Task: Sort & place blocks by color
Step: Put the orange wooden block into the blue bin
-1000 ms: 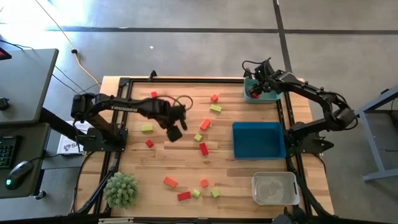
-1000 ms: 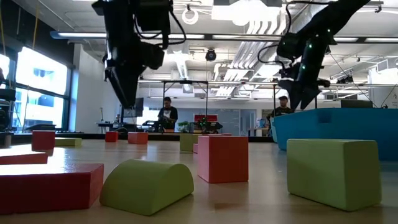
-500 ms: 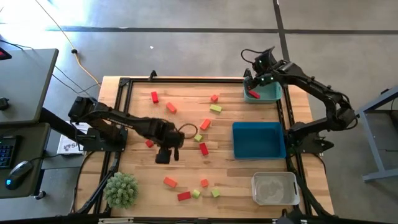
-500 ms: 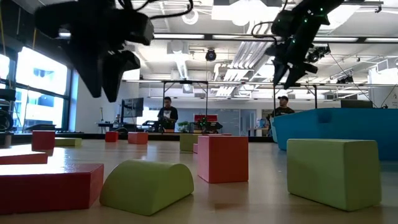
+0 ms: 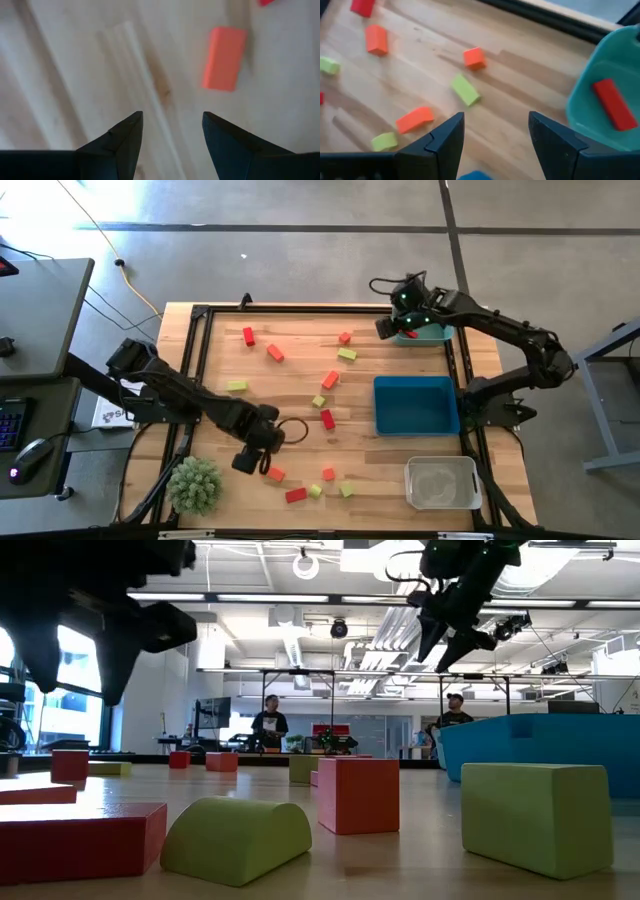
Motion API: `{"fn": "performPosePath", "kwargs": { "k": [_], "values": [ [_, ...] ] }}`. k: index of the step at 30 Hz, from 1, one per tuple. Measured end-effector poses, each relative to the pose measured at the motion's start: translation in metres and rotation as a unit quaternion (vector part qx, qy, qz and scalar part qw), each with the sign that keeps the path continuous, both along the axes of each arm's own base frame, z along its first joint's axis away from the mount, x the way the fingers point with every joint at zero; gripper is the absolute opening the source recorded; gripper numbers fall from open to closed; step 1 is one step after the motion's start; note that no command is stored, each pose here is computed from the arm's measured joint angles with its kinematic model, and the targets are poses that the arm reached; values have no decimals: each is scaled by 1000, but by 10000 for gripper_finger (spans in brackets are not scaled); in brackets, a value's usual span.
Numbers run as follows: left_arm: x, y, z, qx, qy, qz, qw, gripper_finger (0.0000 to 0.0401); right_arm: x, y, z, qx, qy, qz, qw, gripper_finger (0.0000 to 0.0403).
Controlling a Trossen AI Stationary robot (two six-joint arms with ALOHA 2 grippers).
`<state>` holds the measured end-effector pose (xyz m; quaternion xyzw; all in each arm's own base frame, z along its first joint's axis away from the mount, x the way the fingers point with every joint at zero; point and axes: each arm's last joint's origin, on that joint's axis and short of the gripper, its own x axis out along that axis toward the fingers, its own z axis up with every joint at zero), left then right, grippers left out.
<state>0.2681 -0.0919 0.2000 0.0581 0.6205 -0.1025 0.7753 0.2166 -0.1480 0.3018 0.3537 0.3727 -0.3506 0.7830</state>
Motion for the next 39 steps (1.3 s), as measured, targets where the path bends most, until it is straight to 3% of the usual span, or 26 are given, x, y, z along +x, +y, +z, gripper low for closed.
{"fn": "performPosePath", "kwargs": {
  "k": [17, 28, 39],
  "values": [
    [-4, -36, -17, 16, -57, 0, 998, 195, 22, 40, 0, -10, 4, 4, 1000, 209],
    [0, -59, -46, 18, -40, -25, 999, 195, 26, 49, 0, -11, 2, 2, 1000, 209],
    [3, -62, -66, 37, -20, -19, 999, 195, 29, 56, 0, -9, 2, 14, 1000, 209]
  ]
}}
